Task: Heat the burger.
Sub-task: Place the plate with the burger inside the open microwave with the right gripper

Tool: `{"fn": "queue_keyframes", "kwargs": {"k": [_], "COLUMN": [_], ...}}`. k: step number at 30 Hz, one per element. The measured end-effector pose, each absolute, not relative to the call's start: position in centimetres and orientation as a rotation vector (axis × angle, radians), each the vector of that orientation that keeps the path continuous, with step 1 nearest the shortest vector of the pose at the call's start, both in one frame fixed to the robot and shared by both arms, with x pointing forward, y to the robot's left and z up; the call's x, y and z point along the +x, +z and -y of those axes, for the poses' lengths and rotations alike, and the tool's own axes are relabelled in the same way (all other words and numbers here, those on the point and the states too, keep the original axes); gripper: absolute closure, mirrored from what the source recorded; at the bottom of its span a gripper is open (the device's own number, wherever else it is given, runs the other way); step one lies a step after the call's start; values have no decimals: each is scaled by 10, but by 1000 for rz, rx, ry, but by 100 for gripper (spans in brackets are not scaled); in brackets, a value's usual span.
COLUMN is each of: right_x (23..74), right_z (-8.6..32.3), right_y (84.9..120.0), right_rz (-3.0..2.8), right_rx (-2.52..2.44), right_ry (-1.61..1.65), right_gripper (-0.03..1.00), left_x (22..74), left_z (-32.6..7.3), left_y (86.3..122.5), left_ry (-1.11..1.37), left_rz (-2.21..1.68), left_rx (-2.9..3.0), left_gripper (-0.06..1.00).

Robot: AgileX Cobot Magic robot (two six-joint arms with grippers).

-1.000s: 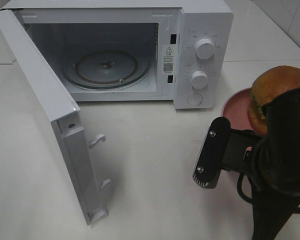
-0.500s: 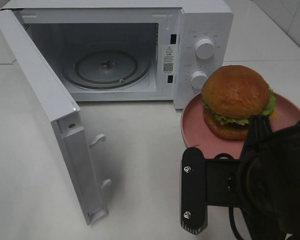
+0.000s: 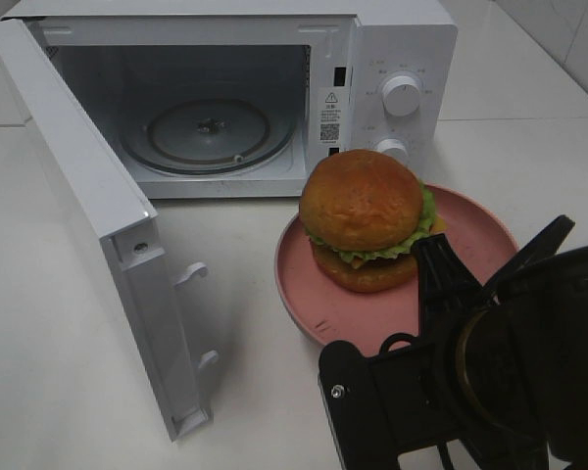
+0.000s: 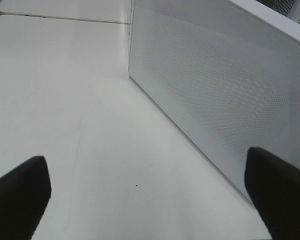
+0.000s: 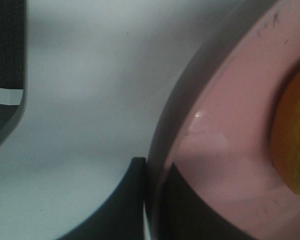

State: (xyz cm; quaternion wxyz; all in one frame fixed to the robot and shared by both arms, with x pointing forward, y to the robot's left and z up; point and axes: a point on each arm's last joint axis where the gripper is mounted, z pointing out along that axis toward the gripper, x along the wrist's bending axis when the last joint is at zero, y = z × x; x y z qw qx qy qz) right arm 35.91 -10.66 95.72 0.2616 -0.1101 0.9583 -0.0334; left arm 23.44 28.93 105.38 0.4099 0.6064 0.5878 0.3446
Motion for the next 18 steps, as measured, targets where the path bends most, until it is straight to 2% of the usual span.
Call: {"fn": "queue_keyframes", "kwargs": {"k": [15, 18], "right_x": [364, 378], "right_z": [97, 102], "right_y": [959, 959], "right_rz": [-2521, -2507], "right_rx": [-477, -521], "right_ry": [9, 19], "right_gripper": [92, 92], "left_x": [234, 234], "left_z": [-289, -289], "left_y": [1054, 1054], "left_ry": [868, 868], "left_rz": [-1480, -1480], "left_rx": [1527, 1527], "left_gripper": [-3, -3]}}
